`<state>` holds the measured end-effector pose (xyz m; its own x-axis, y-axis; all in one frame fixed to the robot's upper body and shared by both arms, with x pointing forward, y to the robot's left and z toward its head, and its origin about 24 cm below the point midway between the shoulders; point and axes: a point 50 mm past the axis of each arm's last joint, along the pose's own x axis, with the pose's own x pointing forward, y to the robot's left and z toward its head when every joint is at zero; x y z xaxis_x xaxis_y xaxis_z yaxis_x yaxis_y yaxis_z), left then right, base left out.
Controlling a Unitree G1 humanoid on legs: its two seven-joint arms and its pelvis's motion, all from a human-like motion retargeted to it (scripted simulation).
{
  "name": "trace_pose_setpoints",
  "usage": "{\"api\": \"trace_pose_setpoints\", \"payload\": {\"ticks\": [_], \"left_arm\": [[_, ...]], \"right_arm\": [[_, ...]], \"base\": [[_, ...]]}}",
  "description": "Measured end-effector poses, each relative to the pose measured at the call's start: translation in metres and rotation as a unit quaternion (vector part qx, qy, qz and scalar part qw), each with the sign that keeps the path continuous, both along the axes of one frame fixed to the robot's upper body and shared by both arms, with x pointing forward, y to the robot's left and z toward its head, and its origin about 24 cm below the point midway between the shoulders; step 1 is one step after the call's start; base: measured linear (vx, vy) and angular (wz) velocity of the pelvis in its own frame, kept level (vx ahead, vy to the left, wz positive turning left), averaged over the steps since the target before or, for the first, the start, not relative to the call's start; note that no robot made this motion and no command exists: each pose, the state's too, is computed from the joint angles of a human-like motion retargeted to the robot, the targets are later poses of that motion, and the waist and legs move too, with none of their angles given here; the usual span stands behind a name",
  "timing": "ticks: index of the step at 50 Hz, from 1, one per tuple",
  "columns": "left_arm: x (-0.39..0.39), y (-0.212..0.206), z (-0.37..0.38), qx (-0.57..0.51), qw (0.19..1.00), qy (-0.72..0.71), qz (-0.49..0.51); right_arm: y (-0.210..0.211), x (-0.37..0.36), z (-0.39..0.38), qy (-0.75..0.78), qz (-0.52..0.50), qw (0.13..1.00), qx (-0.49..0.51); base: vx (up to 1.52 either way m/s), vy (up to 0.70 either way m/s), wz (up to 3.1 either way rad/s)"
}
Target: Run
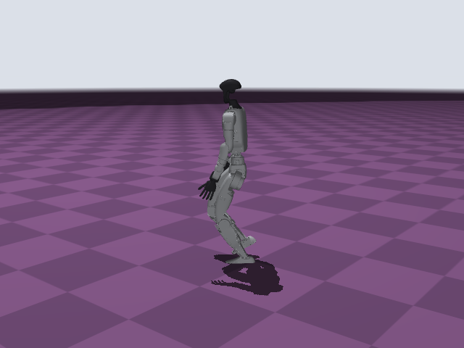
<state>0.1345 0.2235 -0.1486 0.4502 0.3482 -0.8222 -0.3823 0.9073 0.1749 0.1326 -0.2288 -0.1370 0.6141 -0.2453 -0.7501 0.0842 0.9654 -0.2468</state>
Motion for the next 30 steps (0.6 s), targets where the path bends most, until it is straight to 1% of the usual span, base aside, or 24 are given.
{"api": "trace_pose_setpoints", "payload": {"ticks": [4,7,10,12,15,19,22,25,30], "left_arm": [[0.076,-0.034,0.043,-0.02,0.98,-0.175,-0.095],[0.109,-0.054,0.077,-0.035,0.949,-0.277,-0.144],[0.117,-0.062,0.092,-0.054,0.932,-0.322,-0.156],[0.112,-0.062,0.09,-0.064,0.934,-0.319,-0.149],[0.097,-0.053,0.074,-0.059,0.951,-0.278,-0.123],[0.058,-0.026,0.032,-0.023,0.987,-0.145,-0.068],[-0.002,-0.005,0.0,-0.019,0.999,-0.019,-0.033],[-0.068,0.011,-0.017,-0.03,0.996,0.083,0.002],[-0.142,0.028,-0.019,-0.034,0.982,0.178,0.055]], "right_arm": [[-0.004,-0.052,-0.02,0.112,0.019,0.993,-0.008],[-0.006,-0.075,-0.025,0.153,0.01,0.988,-0.003],[-0.009,-0.086,-0.026,0.163,-0.011,0.986,0.002],[-0.012,-0.082,-0.024,0.154,-0.019,0.988,0.0],[-0.019,-0.059,-0.018,0.115,-0.019,0.993,-0.015],[-0.018,0.004,0.001,0.019,0.005,0.999,-0.028],[-0.003,0.045,0.021,-0.063,0.033,0.997,-0.001],[0.011,0.076,0.043,-0.134,0.062,0.988,0.035],[0.017,0.11,0.073,-0.204,0.083,0.974,0.058]], "base": [[0.95,-0.1,0.65],[1.01,-0.11,0.32],[1.0,-0.11,0.17],[1.0,-0.11,0.11],[0.98,-0.12,0.17],[0.93,-0.12,0.18],[0.93,-0.04,-0.26],[0.93,0.02,-0.41],[0.9,0.09,-0.16]]}}
